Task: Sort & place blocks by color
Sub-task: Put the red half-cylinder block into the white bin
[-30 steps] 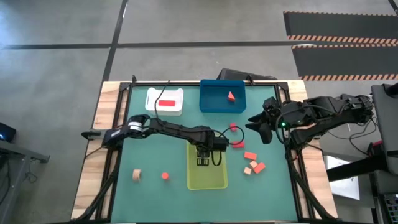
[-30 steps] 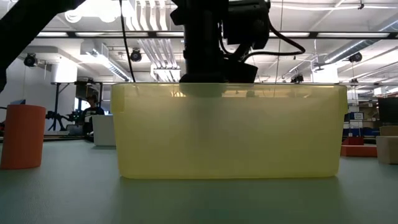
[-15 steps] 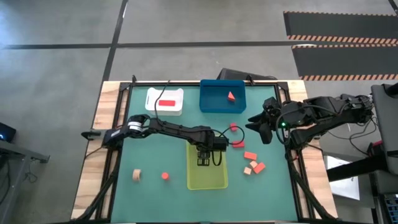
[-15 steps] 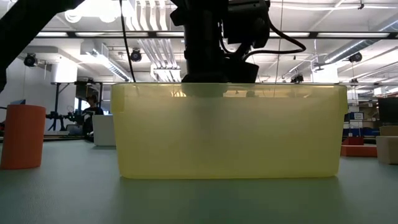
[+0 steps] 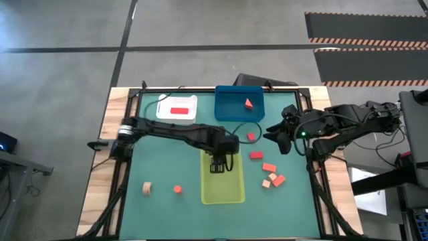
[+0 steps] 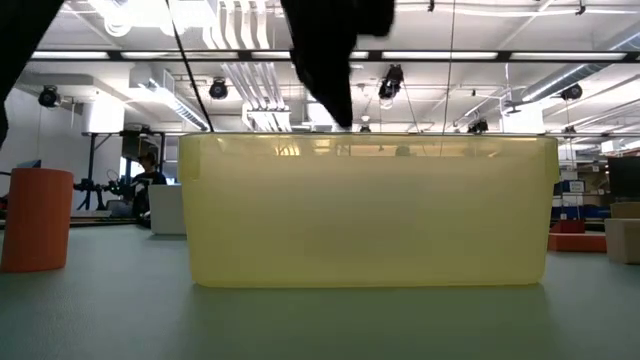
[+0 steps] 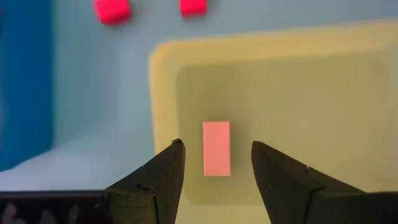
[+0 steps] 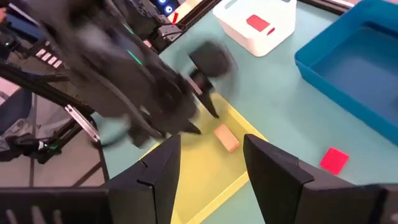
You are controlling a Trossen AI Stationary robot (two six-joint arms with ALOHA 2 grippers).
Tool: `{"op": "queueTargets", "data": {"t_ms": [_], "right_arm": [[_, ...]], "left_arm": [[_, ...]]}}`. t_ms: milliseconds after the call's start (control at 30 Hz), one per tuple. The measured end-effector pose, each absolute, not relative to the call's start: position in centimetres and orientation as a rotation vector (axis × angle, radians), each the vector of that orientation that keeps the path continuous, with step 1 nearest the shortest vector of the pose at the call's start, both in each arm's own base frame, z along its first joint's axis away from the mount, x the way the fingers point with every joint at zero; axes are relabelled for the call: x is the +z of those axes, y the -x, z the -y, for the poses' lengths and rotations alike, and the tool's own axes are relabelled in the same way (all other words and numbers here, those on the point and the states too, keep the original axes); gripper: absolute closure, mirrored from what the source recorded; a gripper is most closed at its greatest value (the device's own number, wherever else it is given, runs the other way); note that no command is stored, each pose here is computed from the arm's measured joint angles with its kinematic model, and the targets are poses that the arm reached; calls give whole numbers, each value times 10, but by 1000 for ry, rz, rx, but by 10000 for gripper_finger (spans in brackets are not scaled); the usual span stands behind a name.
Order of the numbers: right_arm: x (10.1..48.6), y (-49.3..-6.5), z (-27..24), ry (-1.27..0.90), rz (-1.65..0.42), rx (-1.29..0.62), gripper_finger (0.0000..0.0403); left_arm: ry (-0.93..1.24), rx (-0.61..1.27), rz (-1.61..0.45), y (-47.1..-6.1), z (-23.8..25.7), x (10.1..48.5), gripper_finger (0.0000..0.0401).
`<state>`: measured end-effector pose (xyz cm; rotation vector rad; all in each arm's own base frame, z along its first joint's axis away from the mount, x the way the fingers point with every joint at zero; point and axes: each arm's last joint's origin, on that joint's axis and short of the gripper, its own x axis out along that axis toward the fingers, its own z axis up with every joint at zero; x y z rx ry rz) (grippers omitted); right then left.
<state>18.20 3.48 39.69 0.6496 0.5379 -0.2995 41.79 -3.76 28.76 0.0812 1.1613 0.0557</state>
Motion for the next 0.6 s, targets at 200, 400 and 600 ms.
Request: {"op": "queueTargets", "data": {"t_ms": [200,400,600], "right_arm": [[387,-197,-37,-710,-579,-355,236],[372,-214,-27,-787,-633,-487,236],[355,-232,-1,-880,-707,-617,238]], "left_arm": [[-42,111,-1008,-386,33,343,232],[-35,153,-932,-350,21,371,232],[-6,202,-847,-316,0,377,232]]}}
